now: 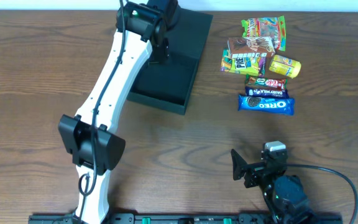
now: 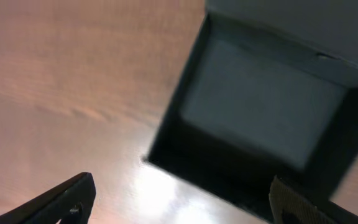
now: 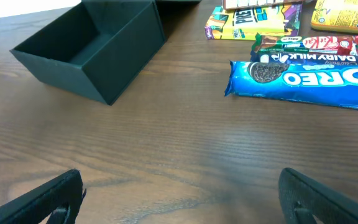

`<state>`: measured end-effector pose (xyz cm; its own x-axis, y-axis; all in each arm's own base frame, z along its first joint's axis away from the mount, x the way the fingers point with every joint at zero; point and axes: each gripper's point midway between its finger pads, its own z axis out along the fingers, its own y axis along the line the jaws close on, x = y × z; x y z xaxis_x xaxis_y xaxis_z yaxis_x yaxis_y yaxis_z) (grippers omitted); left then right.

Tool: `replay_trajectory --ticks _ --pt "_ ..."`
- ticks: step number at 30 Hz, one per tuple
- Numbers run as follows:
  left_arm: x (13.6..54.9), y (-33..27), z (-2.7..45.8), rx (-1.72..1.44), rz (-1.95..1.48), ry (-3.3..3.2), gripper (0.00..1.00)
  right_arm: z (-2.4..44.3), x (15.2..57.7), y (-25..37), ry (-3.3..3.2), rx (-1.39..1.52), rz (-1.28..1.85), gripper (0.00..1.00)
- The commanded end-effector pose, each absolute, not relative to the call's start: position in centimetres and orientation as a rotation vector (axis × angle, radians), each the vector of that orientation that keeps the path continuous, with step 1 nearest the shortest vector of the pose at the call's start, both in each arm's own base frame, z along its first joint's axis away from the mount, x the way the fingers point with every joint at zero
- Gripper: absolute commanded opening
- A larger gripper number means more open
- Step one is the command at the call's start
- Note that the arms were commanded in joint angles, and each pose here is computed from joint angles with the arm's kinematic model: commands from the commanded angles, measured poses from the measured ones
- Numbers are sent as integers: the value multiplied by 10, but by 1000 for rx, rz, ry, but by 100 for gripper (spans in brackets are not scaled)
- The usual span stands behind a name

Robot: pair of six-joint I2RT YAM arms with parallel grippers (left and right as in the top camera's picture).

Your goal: Pack container

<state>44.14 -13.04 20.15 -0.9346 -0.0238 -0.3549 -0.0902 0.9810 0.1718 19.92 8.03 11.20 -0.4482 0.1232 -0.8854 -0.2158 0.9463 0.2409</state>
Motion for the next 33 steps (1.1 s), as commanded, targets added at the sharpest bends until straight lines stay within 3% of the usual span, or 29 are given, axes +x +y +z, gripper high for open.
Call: replay_trajectory --ticks 1,12,19,20,23,28,33 --pt "457 -107 186 145 398 2786 91 112 200 78 1993 -74 365 99" --pt "472 -102 112 412 -54 2978 89 112 200 78 1993 -74 365 99" --pt "473 -100 60 490 -39 3064 81 112 200 78 1993 -74 365 99" --pt "472 -99 52 492 -37 3083 73 112 200 78 1993 -74 365 99" --pt "469 -97 35 415 -27 3137 33 112 200 78 1993 -74 365 99" --pt "458 -94 33 143 -8 3211 7 112 200 78 1993 -74 365 99" --pt "435 -91 36 -176 41 3298 6 112 200 78 1993 -73 365 99"
